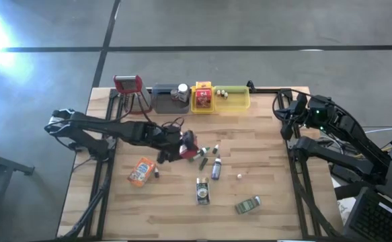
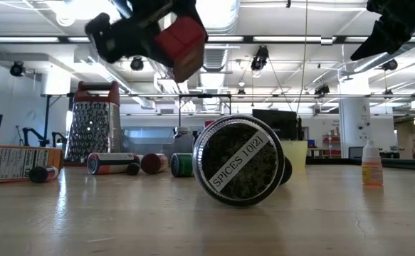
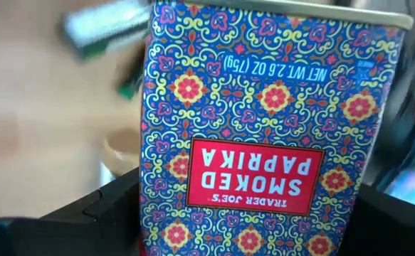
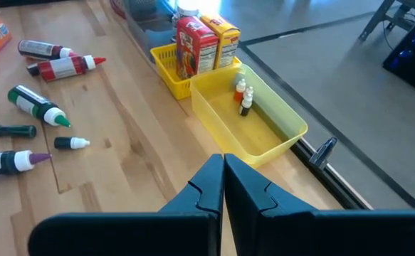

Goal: Pick & Place Kitchen Items
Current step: Put the red seasoning can into the black bin

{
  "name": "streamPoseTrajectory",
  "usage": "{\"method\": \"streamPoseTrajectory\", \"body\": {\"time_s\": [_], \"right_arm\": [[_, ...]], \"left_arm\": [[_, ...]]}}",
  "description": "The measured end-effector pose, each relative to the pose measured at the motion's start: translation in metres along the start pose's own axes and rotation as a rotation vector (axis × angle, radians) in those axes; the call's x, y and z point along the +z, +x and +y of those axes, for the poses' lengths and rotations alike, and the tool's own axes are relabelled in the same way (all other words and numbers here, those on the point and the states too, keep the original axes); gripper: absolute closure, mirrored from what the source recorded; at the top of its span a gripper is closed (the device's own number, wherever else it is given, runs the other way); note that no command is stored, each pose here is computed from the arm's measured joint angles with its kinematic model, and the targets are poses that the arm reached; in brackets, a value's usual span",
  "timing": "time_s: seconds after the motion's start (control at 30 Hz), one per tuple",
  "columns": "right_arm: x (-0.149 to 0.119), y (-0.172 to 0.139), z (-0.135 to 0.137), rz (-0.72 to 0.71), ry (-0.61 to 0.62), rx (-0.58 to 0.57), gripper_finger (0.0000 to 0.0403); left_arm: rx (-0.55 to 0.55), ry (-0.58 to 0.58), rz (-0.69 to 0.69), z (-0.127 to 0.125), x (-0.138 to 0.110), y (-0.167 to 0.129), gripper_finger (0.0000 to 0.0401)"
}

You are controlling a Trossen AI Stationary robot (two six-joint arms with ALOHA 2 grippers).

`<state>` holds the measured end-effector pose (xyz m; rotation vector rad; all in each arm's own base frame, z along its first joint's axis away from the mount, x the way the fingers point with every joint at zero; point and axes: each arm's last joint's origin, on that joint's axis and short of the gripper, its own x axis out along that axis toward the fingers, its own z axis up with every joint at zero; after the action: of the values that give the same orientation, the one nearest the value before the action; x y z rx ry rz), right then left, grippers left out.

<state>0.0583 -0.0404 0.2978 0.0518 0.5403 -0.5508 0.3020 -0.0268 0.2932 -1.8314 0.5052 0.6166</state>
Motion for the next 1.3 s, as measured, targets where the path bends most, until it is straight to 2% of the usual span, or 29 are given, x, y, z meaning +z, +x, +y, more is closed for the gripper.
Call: {"method": "streamPoseTrajectory", "body": {"time_s": [0.23, 0.3, 0.4, 0.47, 0.57, 0.8, 0.97, 1.3], "right_arm": [[0.000, 0.000, 0.000, 0.000, 0.000, 0.000, 0.0394], [0.000, 0.000, 0.000, 0.000, 0.000, 0.000, 0.0394], [0.000, 0.000, 0.000, 0.000, 0.000, 0.000, 0.0394], [0.000, 0.000, 0.000, 0.000, 0.000, 0.000, 0.0394], [0.000, 0.000, 0.000, 0.000, 0.000, 0.000, 0.0394], [0.000, 0.000, 0.000, 0.000, 0.000, 0.000, 0.0394], [0.000, 0.000, 0.000, 0.000, 0.000, -0.001, 0.0394], [0.000, 0.000, 0.000, 0.000, 0.000, 0.000, 0.0394]], "left_arm": [[0.012, -0.582, -0.004, 0.003, 0.001, 0.002, 0.0071], [0.022, -0.698, -0.013, 0.006, 0.002, 0.003, 0.0071], [0.012, -0.801, -0.013, 0.006, 0.005, 0.004, 0.0071], [0.000, -0.815, -0.014, 0.004, 0.008, 0.004, 0.0071], [-0.023, -0.774, -0.018, 0.001, 0.014, 0.004, 0.0071], [-0.043, -0.788, 0.025, -0.012, 0.042, 0.011, 0.0071], [-0.031, -0.734, 0.147, -0.023, 0.068, 0.025, 0.0071], [0.018, -0.740, 0.402, -0.029, 0.137, 0.067, 0.0071]]}}
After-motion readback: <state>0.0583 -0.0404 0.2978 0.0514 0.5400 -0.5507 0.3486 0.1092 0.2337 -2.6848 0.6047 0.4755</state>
